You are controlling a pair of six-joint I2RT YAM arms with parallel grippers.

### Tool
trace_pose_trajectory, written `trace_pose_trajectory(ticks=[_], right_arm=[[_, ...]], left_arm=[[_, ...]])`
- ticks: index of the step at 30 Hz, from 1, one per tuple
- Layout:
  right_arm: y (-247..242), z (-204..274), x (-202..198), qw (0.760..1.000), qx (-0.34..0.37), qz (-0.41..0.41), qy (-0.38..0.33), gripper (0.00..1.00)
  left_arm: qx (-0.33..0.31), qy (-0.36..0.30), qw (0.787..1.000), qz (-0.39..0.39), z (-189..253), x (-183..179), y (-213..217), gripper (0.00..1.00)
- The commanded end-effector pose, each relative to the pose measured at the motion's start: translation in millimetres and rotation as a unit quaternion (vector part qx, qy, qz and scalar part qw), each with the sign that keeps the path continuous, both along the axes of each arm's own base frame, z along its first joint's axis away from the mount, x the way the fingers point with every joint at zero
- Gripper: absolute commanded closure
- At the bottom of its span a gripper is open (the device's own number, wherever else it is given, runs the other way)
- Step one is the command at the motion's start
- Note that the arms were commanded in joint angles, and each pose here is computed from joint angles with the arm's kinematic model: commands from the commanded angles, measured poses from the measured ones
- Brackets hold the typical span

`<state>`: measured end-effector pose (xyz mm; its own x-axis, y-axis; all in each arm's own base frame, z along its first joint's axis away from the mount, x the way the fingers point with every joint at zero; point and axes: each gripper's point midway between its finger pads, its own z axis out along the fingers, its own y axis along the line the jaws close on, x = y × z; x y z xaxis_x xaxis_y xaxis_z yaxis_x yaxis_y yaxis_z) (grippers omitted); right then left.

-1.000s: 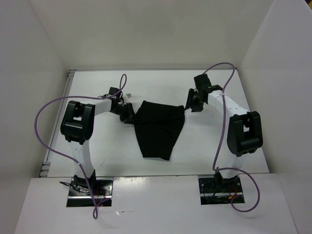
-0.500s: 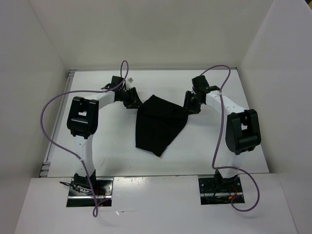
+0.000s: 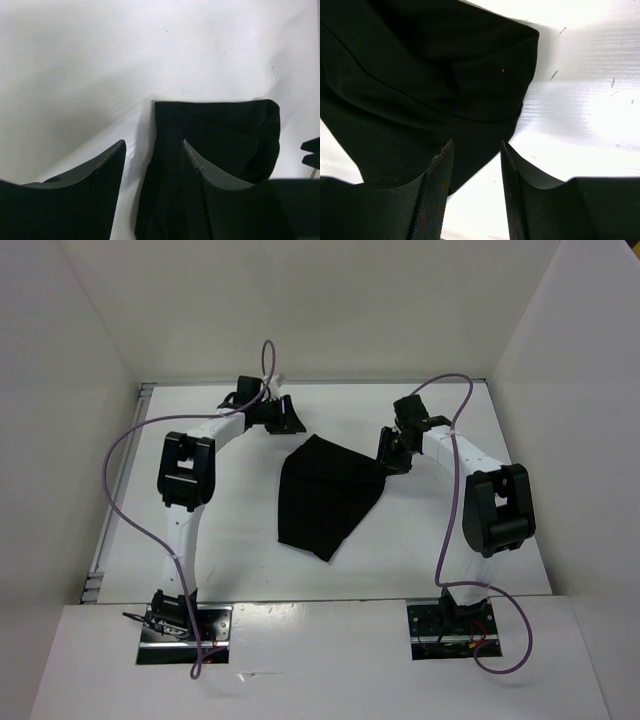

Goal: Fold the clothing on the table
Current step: Flatten the skirt out

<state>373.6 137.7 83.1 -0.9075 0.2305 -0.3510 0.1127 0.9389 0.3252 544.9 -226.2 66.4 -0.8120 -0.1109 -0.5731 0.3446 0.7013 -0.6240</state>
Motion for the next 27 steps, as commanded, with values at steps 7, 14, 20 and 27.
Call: trace_pose_trajectory(ticks=[7,14,20,27], right_arm=[[-1.4,7.6,0.5,1.0,-0.011,0.004,-0.012,0.52],[-0.6,10.0,3.7,1.0,-0.01,0.004,-0.012,0.52],[3.7,13.9,5.0,1.0,0.002,0.004,-0.013,0.53],[-21.8,4.5,9.2,0.996,-0.071,-0.046,-0.016,0.53]], left_arm=[[-0.022,0.016,0.992,-0.12,-32.1,-26.3,-30.6,0.44],[-0.05,0.04,0.986,-0.151,-51.1,-42.7,-58.4,0.69],[-0.063,0.072,0.99,-0.107,-38.1,-60.9,-57.9,1.0],[-0.037,0.091,0.995,0.0,-8.1,-116.3,-11.7,1.0]])
